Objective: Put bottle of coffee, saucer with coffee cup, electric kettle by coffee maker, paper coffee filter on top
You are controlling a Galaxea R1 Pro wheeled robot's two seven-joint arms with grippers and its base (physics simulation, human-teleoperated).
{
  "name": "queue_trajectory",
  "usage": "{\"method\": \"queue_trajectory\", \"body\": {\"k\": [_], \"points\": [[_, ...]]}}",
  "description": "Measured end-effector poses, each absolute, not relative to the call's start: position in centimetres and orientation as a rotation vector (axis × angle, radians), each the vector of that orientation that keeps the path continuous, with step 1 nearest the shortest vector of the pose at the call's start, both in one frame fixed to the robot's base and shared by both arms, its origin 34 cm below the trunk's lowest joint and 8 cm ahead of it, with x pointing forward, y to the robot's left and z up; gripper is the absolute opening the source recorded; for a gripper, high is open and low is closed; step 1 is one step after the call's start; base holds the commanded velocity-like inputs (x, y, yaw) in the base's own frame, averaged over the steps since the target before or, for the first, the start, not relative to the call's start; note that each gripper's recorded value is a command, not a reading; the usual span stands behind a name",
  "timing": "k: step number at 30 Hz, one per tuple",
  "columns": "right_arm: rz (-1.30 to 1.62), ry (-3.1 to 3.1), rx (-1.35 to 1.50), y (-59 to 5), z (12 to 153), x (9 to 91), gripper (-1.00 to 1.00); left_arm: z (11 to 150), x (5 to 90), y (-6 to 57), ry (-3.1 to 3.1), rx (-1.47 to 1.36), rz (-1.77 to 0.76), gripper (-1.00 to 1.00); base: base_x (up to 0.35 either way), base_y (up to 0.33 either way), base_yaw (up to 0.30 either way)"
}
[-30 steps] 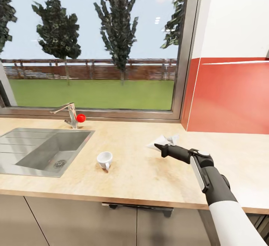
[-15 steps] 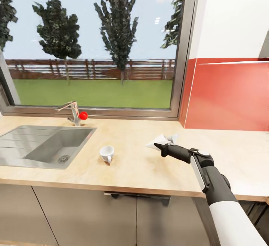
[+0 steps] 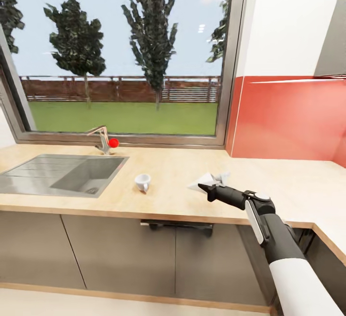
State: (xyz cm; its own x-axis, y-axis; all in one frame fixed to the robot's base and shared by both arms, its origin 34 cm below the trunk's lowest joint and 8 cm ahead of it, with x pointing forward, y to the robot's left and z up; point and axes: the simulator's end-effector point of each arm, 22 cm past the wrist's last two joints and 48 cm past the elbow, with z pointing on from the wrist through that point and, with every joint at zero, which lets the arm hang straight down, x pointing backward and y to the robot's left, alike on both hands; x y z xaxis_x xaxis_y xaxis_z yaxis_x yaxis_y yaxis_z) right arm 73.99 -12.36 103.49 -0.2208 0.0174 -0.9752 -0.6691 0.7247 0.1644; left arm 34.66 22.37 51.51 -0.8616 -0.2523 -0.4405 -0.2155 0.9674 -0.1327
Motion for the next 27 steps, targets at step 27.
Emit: {"method": "queue_trajectory", "body": {"k": [27], "points": [[0.684,1.678,-0.530,-12.34,103.78,73.59,-1.00,51.54,34.65,22.37,2.647,-0.333,-0.108,1.00,-0.128,0.060,0.174]]}}
